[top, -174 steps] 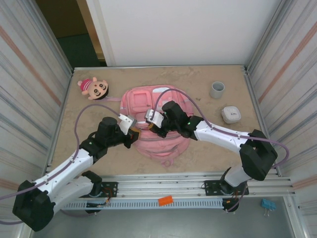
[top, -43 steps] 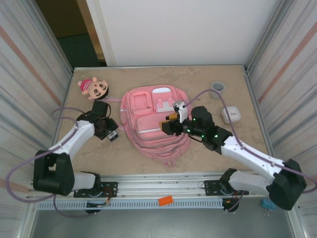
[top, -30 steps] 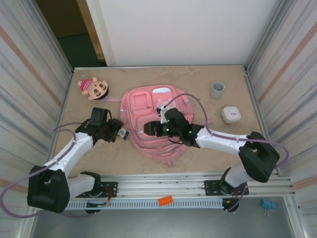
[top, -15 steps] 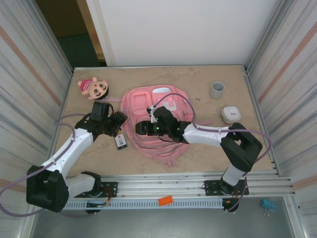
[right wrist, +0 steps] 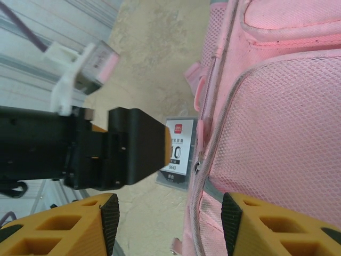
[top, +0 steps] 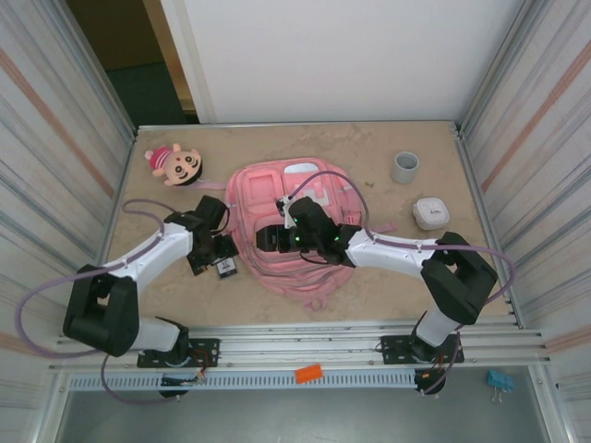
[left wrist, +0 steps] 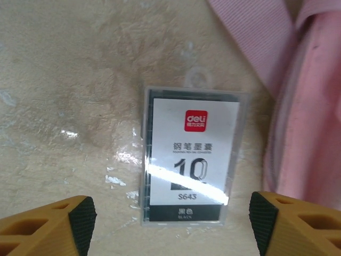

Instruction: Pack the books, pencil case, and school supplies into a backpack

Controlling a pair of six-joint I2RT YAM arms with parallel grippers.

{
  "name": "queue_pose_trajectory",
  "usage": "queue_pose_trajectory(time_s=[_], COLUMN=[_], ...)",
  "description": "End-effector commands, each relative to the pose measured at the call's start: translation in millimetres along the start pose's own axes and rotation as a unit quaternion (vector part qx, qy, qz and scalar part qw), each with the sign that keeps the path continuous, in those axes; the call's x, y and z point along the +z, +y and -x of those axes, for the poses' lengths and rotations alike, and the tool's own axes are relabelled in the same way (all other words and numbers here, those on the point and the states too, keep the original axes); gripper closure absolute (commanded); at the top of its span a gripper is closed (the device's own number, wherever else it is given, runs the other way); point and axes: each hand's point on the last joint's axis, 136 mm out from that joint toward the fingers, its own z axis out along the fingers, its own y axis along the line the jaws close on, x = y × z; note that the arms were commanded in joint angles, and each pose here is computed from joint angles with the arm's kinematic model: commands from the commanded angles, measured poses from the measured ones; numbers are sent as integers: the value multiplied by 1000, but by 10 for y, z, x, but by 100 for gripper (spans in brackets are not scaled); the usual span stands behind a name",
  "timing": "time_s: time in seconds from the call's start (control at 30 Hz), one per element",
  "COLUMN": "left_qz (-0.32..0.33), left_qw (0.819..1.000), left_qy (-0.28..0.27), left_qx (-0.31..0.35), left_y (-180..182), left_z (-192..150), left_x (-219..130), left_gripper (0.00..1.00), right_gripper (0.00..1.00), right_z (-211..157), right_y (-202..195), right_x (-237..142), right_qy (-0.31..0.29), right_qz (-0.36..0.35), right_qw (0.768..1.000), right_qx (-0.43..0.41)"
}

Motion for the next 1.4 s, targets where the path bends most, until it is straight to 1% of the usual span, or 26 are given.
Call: queue_pose_trajectory(time_s=[0.0, 0.23, 0.33, 0.43, 0.5, 0.57, 0.63, 0.7, 0.83, 0.93, 1.07, 1.23, 1.37], left_qz=[21, 22, 50, 71, 66, 58, 39, 12, -50, -90, -157, -230, -267], left_qw=[999, 999, 998, 997, 997, 997, 999, 1000, 998, 993, 981, 960, 947], left_qy=[-13, 2, 5, 24, 39, 43, 38, 22, -6, -19, -27, -10, -1], left_qx=[29, 43, 45, 32, 13, 2, -4, -19, -47, -72, -113, -161, -177], left_y=[-35, -180, -99, 56, 126, 133, 81, 16, -121, -188, -346, -609, -777], left_z=[76, 109, 110, 30, -44, -88, -88, -58, -1, 9, 36, 68, 110], left_x=[33, 221, 354, 539, 639, 642, 556, 384, -13, -270, -483, -596, -681], left_gripper=[22, 21, 22, 29, 37, 43, 47, 52, 52, 52, 52, 51, 51], right_gripper=[46, 46, 45, 46, 46, 46, 46, 46, 46, 45, 45, 45, 45], right_z=[132, 150, 147, 139, 132, 130, 116, 88, -17, -128, -240, -292, -260], right_y=[85, 60, 52, 71, 76, 79, 88, 115, 185, 145, 139, 264, 293], right_x=[-134, -185, -187, -202, -223, -248, -261, -259, -242, -218, -177, -91, -40], right_qy=[-21, -26, -27, -27, -27, -29, -30, -27, -15, -7, 2, 9, 8], right_qz=[5, 4, 5, 9, 12, 13, 15, 21, 38, 39, 55, 84, 89], right_qw=[1000, 999, 999, 999, 999, 999, 999, 999, 999, 999, 998, 996, 996], right_qx=[-20, -23, -22, -24, -26, -27, -28, -30, -27, -12, 15, 22, 31])
